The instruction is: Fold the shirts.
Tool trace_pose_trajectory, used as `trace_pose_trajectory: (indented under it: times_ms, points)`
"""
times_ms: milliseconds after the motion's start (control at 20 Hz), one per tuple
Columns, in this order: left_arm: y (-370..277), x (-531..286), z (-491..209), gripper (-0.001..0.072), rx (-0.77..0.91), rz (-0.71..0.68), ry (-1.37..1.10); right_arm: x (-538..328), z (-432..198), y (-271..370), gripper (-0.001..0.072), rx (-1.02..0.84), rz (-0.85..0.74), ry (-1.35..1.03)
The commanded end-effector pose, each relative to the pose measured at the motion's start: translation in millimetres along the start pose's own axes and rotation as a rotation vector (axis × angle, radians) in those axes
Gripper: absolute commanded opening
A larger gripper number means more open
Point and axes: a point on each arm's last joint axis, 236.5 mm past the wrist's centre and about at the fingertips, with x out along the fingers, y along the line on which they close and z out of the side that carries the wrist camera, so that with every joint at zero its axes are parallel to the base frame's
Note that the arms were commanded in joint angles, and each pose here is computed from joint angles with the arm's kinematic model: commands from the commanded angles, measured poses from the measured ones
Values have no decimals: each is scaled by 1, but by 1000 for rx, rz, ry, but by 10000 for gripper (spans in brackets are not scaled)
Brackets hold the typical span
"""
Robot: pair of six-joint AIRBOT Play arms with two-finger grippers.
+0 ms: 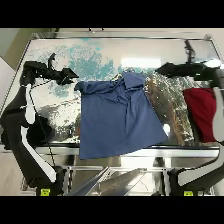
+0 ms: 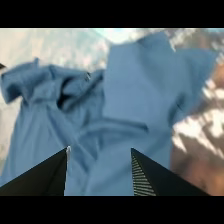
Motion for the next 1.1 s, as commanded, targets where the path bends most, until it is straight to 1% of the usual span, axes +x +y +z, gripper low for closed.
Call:
trace_pose_trajectory:
  times_ms: [0, 100, 200, 250, 300, 350, 500, 650, 900, 950, 1000, 1050]
  points:
    - [-14, -23, -5, 702, 14, -9, 19, -62, -77, -30, 432, 179, -158, 249]
    - [-33, -24, -21, 702, 44, -36, 101, -81, -119, -38, 432, 272, -219, 311]
    - [-41, -11, -27, 702, 47, -36, 111, -98, -160, -44, 434, 358, -285, 344]
    - [-46, 1, -34, 702, 55, -42, 133, -105, -180, -49, 455, 400, -320, 348]
    - [-50, 13, -41, 702, 76, -47, 158, -109, -199, -53, 544, 436, -350, 345]
    - [-52, 24, -49, 702, 93, -51, 179, -109, -217, -58, 596, 473, -365, 334]
    - [-50, 45, -57, 702, 128, 5, 206, -97, -267, -65, 602, 579, -364, 352]
    - [-52, 56, -66, 702, 161, 41, 240, -77, -304, -71, 601, 627, -359, 376]
    - [-37, 65, -71, 700, 196, 149, 269, -51, -325, -62, 600, 619, -260, 374]
    - [-34, 67, -74, 644, 203, 176, 282, -48, -324, -60, 600, 616, -238, 370]
    - [-27, 67, -76, 486, 208, 217, 295, -46, -321, -57, 600, 608, -218, 361]
    - [-19, 66, -79, 444, 222, 262, 311, -45, -319, -58, 600, 606, -216, 352]
